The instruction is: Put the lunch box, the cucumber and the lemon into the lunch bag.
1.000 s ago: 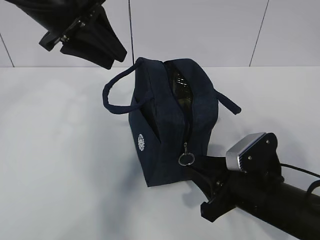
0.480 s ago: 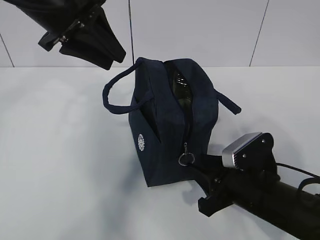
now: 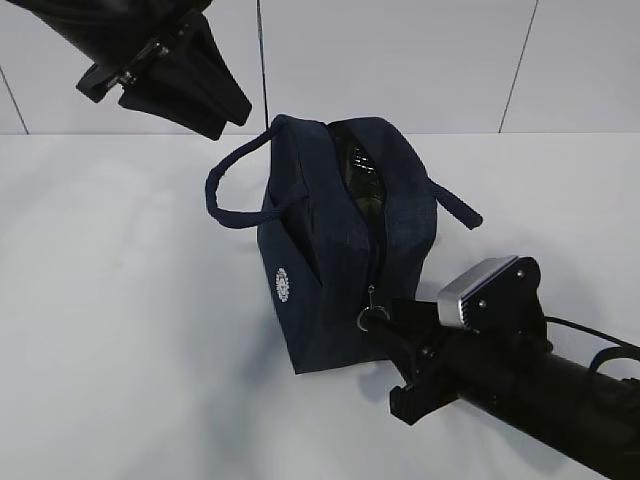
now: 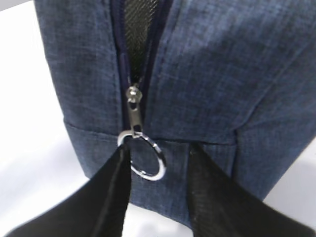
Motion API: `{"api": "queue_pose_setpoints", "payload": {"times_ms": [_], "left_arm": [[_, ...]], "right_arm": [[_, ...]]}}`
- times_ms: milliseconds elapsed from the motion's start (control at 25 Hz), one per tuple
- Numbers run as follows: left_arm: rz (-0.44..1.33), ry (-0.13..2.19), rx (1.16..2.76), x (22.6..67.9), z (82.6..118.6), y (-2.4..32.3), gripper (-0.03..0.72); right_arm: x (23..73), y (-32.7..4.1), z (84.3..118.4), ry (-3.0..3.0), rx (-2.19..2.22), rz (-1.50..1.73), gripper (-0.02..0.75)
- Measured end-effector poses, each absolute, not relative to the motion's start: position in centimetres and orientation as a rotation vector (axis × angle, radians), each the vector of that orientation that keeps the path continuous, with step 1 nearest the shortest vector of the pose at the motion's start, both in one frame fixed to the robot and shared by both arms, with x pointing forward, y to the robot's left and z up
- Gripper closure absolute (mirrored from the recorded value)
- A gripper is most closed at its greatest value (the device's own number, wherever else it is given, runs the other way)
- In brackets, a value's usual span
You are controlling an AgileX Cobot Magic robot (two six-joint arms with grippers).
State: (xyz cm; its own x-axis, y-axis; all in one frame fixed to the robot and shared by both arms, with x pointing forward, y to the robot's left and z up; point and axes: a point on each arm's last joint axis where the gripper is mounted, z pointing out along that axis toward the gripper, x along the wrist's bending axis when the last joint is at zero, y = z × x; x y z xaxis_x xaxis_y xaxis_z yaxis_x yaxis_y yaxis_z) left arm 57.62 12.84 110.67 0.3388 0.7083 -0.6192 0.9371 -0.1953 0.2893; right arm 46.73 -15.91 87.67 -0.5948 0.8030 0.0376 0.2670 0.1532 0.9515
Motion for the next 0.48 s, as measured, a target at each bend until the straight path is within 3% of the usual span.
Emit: {"api": "queue_pose_setpoints", "payload": {"times_ms": [480], "left_arm": [[-0.468,1.436,1.976,57.6,110.7,12.8,0.452]], "right_arm": [[46.8,-14.7,87.8,2.022,0.903,1.526,0.454]]}}
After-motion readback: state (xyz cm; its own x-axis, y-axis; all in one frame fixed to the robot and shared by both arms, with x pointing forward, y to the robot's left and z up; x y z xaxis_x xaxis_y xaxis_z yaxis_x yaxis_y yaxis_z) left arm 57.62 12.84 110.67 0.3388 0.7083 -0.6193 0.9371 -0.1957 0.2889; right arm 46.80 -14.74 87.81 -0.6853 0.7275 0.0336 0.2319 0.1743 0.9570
